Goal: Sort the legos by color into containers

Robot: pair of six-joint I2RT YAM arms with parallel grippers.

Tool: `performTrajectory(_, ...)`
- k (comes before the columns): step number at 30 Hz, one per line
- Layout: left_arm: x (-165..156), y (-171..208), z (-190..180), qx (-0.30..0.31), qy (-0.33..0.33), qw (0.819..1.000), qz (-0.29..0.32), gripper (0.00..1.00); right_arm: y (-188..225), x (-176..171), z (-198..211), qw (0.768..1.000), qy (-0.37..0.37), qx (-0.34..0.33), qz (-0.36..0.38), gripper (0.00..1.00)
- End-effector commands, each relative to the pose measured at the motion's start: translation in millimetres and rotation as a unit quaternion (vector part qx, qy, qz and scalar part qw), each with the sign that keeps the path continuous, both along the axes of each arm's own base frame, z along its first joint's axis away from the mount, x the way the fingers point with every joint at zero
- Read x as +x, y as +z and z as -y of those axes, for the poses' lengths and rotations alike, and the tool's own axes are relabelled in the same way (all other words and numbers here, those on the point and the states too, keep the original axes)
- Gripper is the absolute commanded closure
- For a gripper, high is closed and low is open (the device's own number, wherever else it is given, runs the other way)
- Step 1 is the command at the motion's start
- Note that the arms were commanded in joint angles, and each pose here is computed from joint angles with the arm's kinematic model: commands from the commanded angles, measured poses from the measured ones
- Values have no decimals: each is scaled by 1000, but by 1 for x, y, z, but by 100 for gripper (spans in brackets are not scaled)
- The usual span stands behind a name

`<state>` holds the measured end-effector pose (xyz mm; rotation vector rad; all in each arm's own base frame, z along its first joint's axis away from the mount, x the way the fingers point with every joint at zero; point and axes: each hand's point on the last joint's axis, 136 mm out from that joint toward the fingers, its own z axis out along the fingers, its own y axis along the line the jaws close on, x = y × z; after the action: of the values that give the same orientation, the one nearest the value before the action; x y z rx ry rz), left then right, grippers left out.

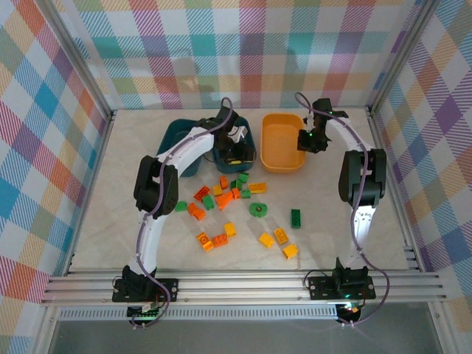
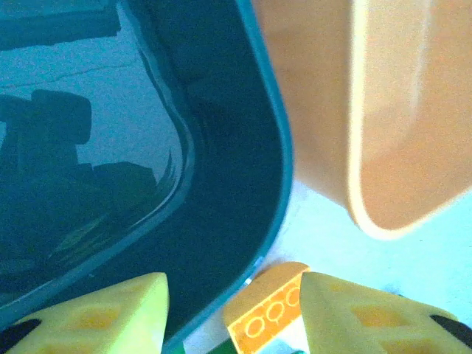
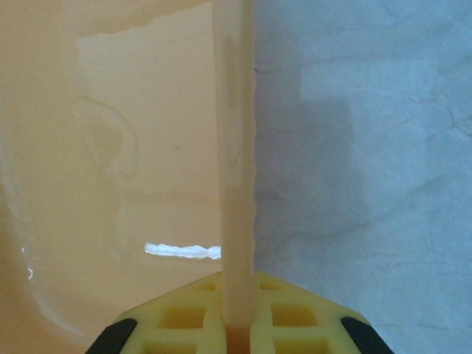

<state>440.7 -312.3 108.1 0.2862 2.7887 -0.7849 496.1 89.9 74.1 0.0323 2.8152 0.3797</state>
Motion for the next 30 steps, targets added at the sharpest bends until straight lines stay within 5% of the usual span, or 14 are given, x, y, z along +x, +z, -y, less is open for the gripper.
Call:
performTrajectory(1, 9, 67, -21, -16, 21, 998, 60, 42, -3, 2, -24, 999, 17, 26, -8, 88)
performTrajectory(4, 22, 79, -63, -22, 85, 993, 76, 27, -6, 5, -31, 999, 20, 23, -15, 86)
performTrajectory(7, 29, 73, -104, -23, 137, 988, 70, 24, -5, 9, -36, 999, 19, 23, -14, 84)
performTrajectory(14, 38, 48, -168, -31, 223, 973, 52, 11, 4, 8, -46, 999, 23, 31, -15, 63)
performTrajectory(22, 54, 21, -149, -108, 246, 963, 7, 1, 47, -3, -20, 999, -19, -11, 24, 45)
performTrajectory(30, 73, 24, -116, -167, 242, 956, 1, 0, 68, -48, -5, 997, -63, -4, 46, 38)
